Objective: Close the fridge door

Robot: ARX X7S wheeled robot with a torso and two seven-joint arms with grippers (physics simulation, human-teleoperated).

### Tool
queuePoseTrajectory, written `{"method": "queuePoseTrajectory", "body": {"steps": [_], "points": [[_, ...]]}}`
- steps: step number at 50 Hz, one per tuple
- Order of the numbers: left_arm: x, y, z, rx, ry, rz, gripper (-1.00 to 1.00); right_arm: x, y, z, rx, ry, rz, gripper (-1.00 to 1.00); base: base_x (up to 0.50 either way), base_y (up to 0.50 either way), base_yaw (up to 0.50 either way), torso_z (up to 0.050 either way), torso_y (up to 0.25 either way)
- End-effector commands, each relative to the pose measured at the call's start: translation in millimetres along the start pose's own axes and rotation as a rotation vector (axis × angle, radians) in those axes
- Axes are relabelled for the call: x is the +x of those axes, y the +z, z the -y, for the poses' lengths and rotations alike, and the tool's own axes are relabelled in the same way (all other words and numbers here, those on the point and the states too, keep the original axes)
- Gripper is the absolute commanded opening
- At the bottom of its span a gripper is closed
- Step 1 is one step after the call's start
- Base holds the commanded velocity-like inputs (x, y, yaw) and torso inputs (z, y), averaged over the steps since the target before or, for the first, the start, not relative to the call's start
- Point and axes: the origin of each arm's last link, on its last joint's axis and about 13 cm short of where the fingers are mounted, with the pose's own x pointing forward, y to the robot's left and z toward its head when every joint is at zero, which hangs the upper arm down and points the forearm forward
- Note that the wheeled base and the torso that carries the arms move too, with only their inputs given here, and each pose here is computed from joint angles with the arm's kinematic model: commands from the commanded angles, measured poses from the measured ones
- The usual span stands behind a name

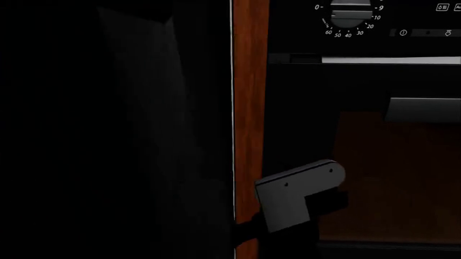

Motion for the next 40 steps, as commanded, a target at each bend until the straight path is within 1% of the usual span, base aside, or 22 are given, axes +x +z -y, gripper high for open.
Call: {"method": "queuePoseTrajectory", "body": {"steps": [1,7,14,18,20,21,22,24,29,33,40], "points": [[1.8,8.7,-13.2,0.013,0.047,0.025,1.00,9.2,-6.0,-22.5,-0.010,0.119,-0.037,1.00,0.00,0.00,0.00,0.000,0.000],[2.0,8.6,-15.8,0.009,0.053,0.024,1.00,11.3,-5.2,-31.6,-0.032,0.158,-0.034,1.00,0.00,0.00,0.00,0.000,0.000],[1.8,10.9,-21.2,0.009,0.071,0.029,1.00,12.9,-3.5,-39.3,-0.036,0.199,-0.024,1.00,0.00,0.00,0.00,0.000,0.000],[1.3,18.3,-29.2,0.008,0.120,0.067,1.00,15.9,-3.4,-44.5,-0.041,0.231,-0.021,1.00,0.00,0.00,0.00,0.000,0.000],[0.4,23.8,-38.1,0.024,0.157,0.087,1.00,18.8,-3.4,-46.8,-0.044,0.244,-0.023,1.00,0.00,0.00,0.01,0.000,0.000],[0.0,26.1,-41.8,0.019,0.171,0.091,1.00,20.0,-3.2,-47.5,-0.044,0.249,-0.023,1.00,0.00,0.00,0.01,0.000,0.000],[-0.2,27.3,-44.1,0.014,0.169,0.086,1.00,20.6,-3.3,-47.9,-0.044,0.251,-0.022,1.00,0.00,0.00,0.01,0.000,0.000],[-1.3,30.0,-51.9,0.029,0.190,0.094,1.00,23.4,-3.5,-50.4,-0.045,0.265,-0.024,1.00,0.00,0.00,0.01,0.000,0.000],[-3.1,37.5,-62.2,0.035,0.210,0.117,1.00,31.4,-0.6,-57.0,-0.056,0.297,-0.023,1.00,0.00,0.00,0.00,0.000,0.000],[-4.1,38.8,-67.7,0.042,0.224,0.117,1.00,34.9,2.6,-62.5,-0.066,0.321,-0.016,1.00,0.00,0.00,0.01,0.000,0.000],[-4.5,37.8,-71.5,0.045,0.246,0.125,1.00,41.9,5.3,-69.9,-0.076,0.353,-0.012,1.00,0.00,0.00,0.00,0.000,0.000]]}}
